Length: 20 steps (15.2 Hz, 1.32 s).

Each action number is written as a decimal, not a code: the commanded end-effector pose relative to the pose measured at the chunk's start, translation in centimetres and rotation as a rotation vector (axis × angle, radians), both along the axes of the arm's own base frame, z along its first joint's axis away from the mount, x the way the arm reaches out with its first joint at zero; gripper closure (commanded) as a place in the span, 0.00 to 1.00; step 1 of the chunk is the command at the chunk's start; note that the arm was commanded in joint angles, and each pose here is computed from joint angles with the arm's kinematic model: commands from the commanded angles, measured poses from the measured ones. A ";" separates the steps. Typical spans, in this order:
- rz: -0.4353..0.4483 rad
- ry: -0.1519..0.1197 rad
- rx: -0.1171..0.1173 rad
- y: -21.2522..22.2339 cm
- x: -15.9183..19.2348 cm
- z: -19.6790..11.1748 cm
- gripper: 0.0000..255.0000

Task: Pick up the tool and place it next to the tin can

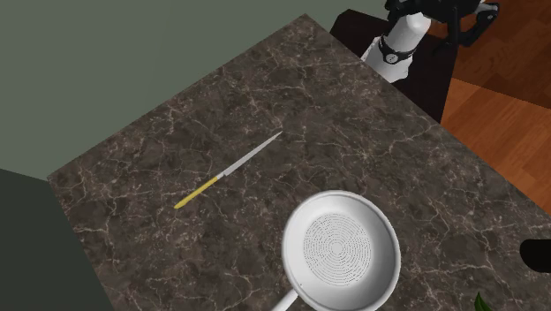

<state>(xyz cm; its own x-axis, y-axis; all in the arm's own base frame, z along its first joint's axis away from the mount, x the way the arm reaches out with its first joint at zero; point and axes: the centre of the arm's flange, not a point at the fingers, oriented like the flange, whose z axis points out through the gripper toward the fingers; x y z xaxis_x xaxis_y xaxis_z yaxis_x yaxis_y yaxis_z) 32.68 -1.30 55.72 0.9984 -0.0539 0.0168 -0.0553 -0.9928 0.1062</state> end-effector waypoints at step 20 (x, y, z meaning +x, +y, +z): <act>-0.218 -0.017 0.057 -14.0 18.5 -10.5 0.00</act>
